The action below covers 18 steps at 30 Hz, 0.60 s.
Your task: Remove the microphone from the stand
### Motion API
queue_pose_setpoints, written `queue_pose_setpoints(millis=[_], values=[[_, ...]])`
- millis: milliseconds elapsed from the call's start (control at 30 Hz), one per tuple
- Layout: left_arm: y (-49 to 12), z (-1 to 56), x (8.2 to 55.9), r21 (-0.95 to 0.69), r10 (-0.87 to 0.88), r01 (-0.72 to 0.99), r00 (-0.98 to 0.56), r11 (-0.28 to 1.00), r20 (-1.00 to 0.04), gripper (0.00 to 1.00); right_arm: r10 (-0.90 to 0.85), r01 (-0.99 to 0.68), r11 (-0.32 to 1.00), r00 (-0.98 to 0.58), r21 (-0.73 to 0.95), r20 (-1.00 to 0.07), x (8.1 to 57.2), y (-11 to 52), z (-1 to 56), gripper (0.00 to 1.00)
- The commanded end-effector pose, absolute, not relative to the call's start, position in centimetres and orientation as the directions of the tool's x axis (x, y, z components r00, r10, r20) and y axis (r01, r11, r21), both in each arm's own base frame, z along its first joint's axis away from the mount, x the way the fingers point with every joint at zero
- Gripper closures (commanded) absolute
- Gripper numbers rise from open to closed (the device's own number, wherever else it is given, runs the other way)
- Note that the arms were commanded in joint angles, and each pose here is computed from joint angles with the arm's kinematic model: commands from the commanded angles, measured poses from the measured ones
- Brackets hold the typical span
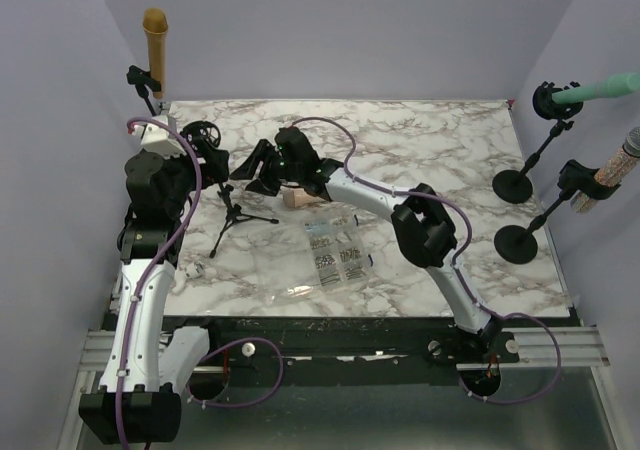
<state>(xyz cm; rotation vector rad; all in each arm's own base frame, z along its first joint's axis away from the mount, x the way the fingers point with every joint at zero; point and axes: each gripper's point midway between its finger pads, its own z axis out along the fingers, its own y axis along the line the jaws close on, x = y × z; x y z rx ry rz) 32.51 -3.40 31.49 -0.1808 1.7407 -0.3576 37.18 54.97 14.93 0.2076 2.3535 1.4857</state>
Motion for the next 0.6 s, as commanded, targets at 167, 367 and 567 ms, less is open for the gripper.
queue_pose_setpoints(millis=[167,367,567], values=[[-3.4,32.0,32.0,-0.339,-0.32,0.088,-0.175,0.937,-0.931,0.14,0.325,-0.047,0.519,-0.913,0.854,-0.247,37.0,55.5,17.0,0.36],[-3.2,32.2,31.8,-0.341,-0.325,0.079,-0.163,0.937,-0.931,0.14,0.311,-0.018,0.544,-0.924,0.839,-0.221,35.6,56.8,16.0,0.41],[-3.2,32.3,31.5,-0.341,-0.326,0.085,-0.154,0.936,-0.933,0.14,0.319,0.001,0.567,-0.922,0.824,-0.219,35.2,57.3,15.4,0.49]])
